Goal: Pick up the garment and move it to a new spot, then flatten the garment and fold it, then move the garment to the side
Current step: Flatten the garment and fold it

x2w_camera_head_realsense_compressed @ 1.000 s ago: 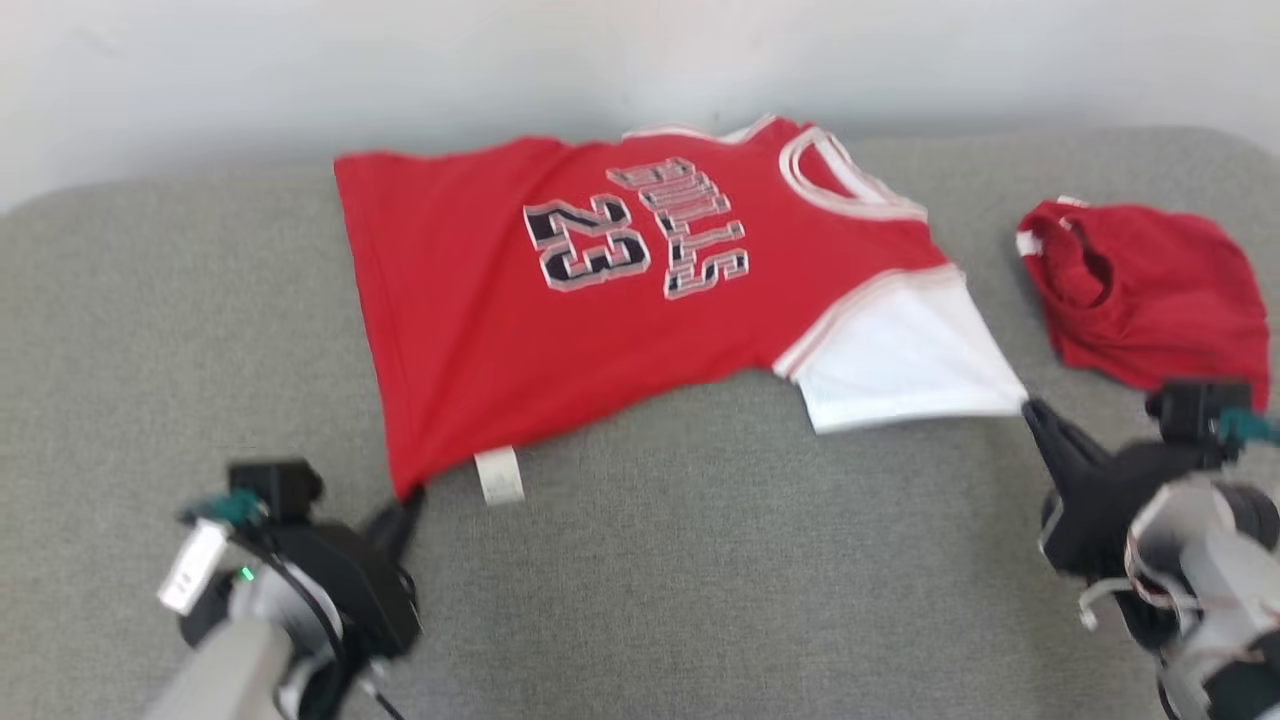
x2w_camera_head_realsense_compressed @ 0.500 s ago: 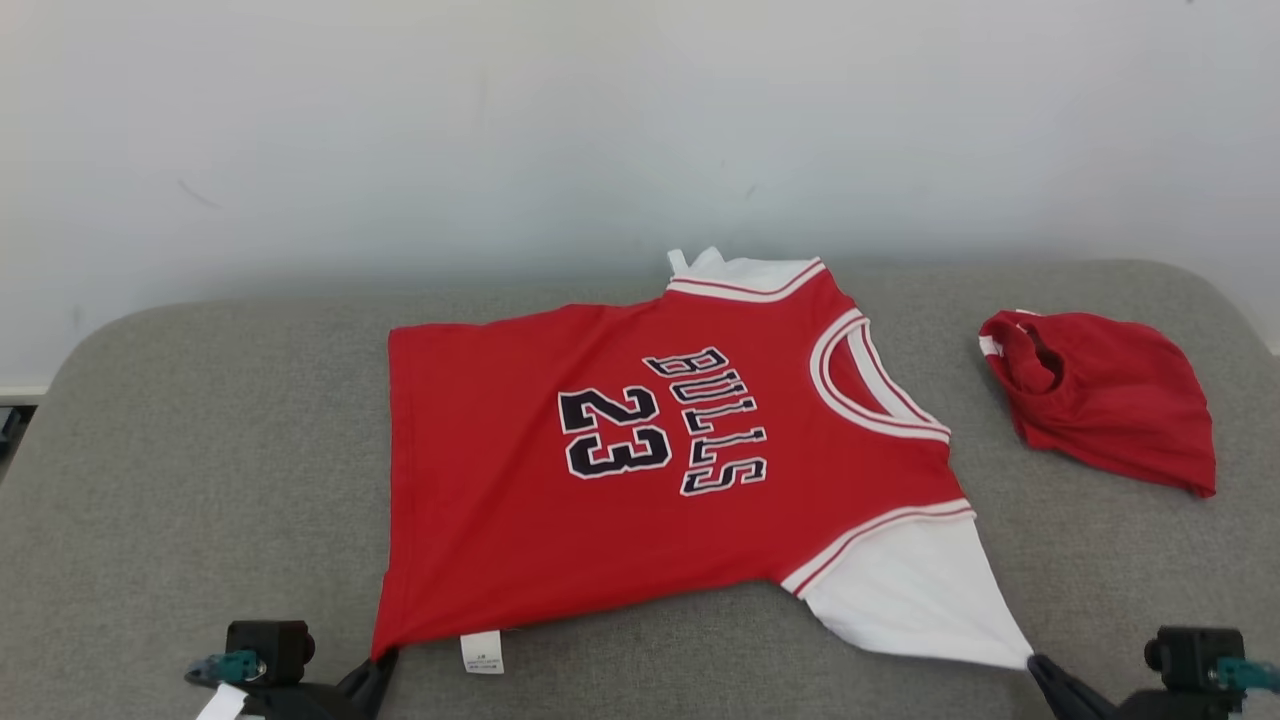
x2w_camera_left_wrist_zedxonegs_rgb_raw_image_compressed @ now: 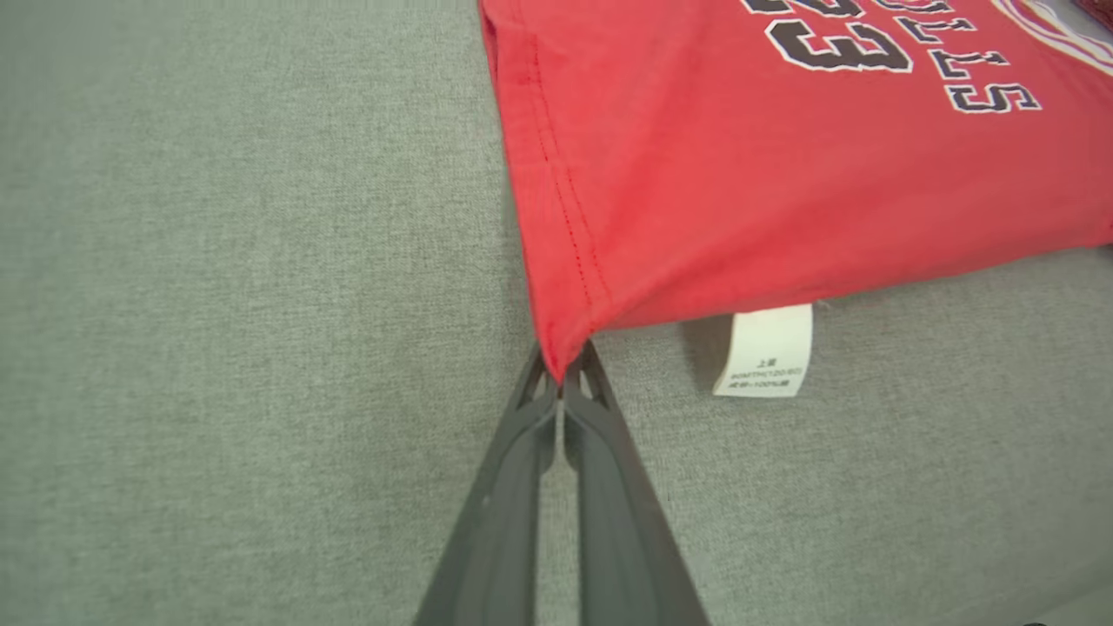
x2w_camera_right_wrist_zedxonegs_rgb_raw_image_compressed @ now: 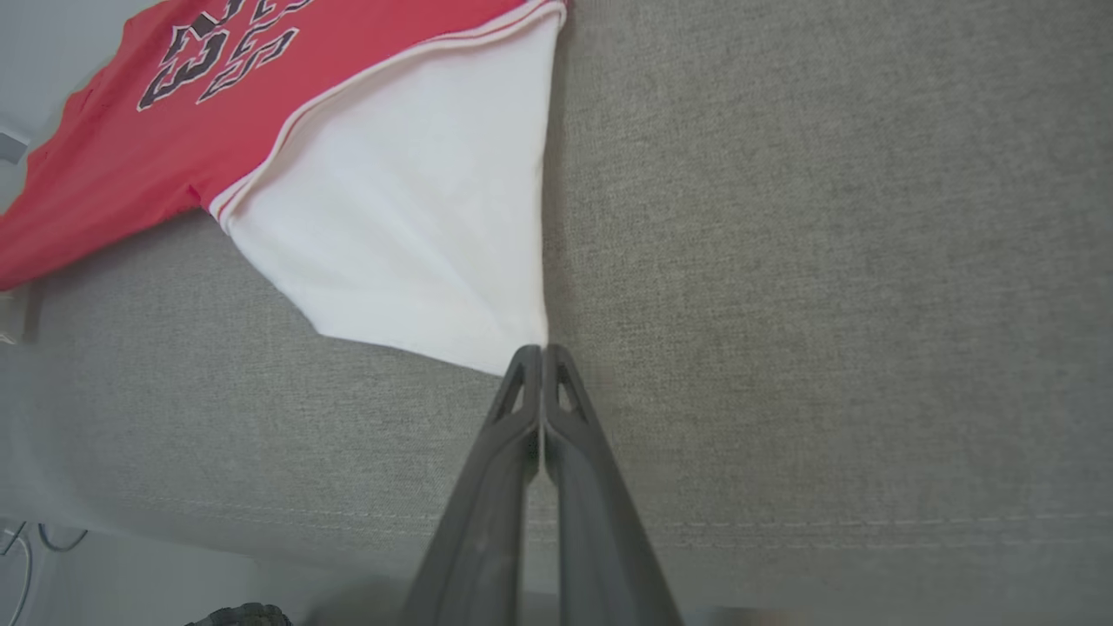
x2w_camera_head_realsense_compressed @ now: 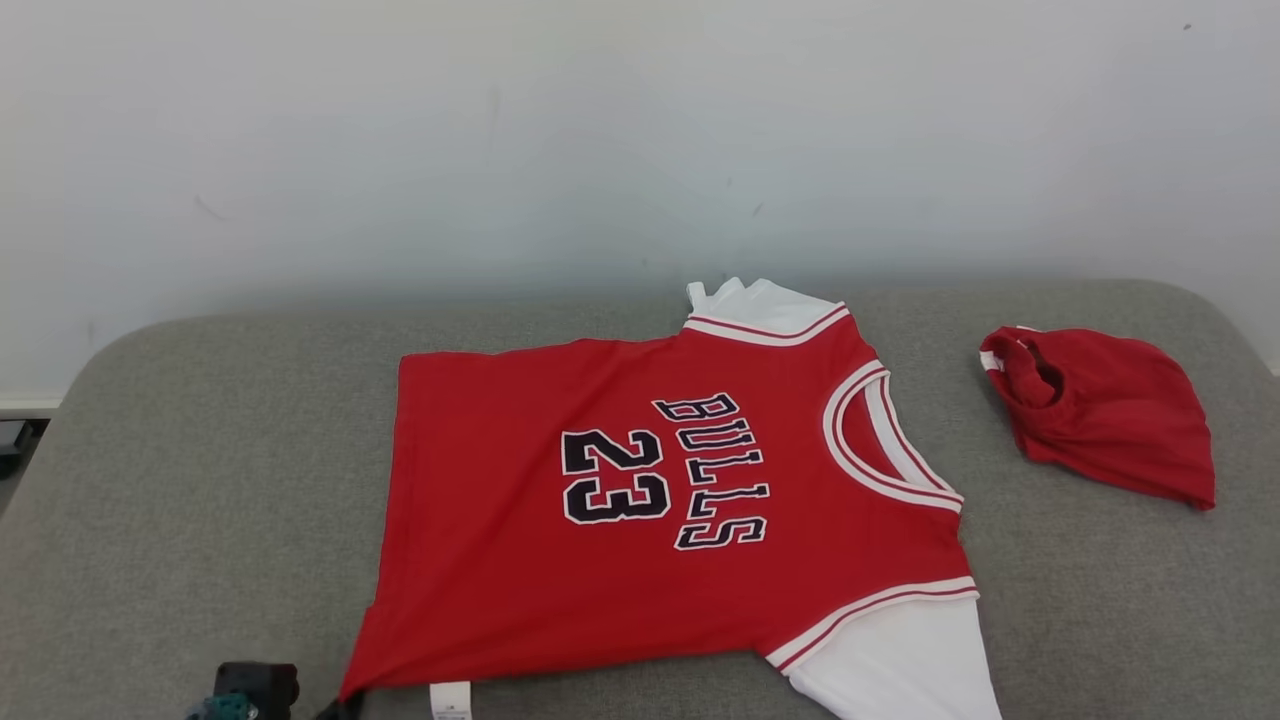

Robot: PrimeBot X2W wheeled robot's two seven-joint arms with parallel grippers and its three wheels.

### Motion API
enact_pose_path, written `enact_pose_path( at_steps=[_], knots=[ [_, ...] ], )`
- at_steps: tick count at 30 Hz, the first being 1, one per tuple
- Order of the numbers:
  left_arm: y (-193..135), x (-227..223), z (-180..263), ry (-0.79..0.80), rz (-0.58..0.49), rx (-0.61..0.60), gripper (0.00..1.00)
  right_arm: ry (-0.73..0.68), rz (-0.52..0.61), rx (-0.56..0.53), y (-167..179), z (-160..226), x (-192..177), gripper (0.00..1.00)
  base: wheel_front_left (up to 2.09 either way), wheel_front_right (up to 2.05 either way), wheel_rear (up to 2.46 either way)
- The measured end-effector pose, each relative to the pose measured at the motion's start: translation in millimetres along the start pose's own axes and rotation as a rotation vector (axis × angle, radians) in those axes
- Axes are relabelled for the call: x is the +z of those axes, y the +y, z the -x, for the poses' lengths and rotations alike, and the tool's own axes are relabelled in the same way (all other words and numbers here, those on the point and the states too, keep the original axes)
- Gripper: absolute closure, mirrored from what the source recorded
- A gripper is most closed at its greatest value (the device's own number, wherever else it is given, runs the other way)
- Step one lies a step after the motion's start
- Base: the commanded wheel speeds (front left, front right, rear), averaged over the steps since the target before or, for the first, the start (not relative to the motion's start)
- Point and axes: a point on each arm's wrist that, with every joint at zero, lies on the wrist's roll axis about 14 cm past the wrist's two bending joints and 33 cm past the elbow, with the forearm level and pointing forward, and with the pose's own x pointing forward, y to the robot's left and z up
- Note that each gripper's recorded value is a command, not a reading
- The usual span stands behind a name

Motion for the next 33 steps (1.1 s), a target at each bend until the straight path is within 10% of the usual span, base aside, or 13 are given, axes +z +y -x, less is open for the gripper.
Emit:
enact_pose_path(
  at_steps=[26, 28, 29, 31, 32, 33],
  knots=[
    [2, -11, -5, 0.053, -0.040, 0.043, 1.00, 0.101, 0.038, -0.018, 16, 5, -8, 1.00, 0.00, 0.00, 0.00],
    [3, -11, -4, 0.054, -0.039, 0.046, 0.62, 0.102, 0.039, -0.018, 17, 5, -7, 1.00, 0.00, 0.00, 0.00],
    [3, -11, -4, 0.054, -0.039, 0.046, 0.51, 0.102, 0.039, -0.018, 17, 5, -7, 0.85, 0.00, 0.00, 0.00],
    [1, -11, -4, 0.051, -0.031, 0.045, 0.01, 0.090, 0.035, -0.021, 17, 4, -3, 0.23, 0.00, 0.00, 0.00],
    [0, -10, -4, 0.045, -0.025, 0.045, 0.00, 0.084, 0.036, -0.021, 18, 5, -1, 0.00, 0.00, 0.00, 0.00],
    [0, -10, -4, 0.045, -0.025, 0.045, 0.00, 0.084, 0.036, -0.021, 18, 5, -1, 0.00, 0.00, 0.00, 0.00]
  ],
)
